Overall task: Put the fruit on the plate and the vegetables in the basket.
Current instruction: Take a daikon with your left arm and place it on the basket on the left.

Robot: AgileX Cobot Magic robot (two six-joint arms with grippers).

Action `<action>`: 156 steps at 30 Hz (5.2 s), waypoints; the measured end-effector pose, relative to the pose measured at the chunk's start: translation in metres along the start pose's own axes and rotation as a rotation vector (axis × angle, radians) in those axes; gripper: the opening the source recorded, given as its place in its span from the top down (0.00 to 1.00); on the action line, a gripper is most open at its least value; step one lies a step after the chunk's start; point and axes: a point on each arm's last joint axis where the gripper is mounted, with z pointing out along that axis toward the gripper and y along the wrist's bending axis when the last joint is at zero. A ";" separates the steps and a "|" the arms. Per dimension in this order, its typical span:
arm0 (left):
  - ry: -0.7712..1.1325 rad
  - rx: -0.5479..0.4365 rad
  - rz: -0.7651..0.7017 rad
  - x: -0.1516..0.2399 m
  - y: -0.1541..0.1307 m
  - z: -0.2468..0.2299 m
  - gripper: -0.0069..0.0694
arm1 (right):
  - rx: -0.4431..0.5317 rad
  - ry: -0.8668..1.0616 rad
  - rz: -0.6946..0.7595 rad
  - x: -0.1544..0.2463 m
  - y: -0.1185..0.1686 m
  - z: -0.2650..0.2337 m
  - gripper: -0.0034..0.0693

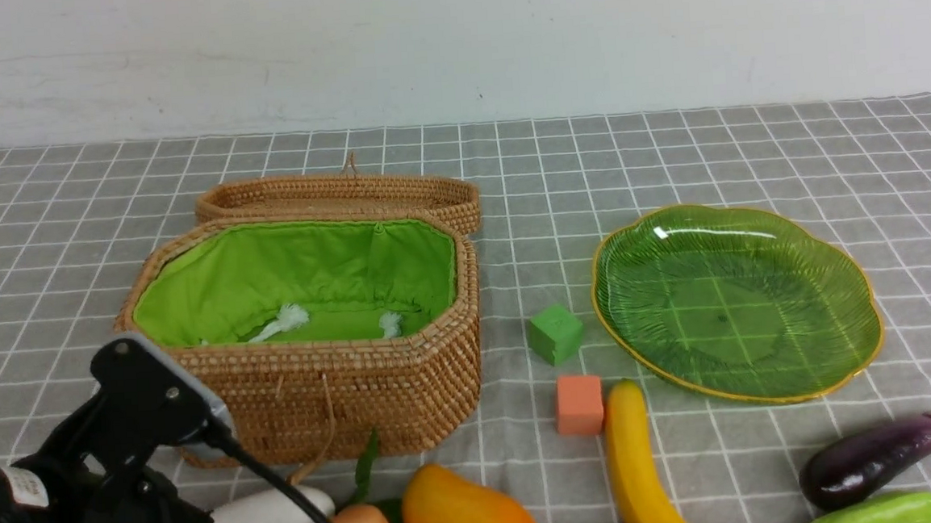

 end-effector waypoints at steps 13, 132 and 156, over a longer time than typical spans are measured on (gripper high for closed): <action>0.079 -0.013 0.028 0.003 0.007 0.016 0.12 | 0.000 0.000 0.000 0.000 0.000 0.000 0.62; -0.341 -0.391 0.163 -0.090 0.054 -0.027 0.21 | 0.000 0.000 0.000 0.000 0.000 0.000 0.62; -0.324 -0.370 0.048 -0.096 0.077 0.044 0.04 | -0.001 0.004 0.000 0.000 0.000 0.000 0.62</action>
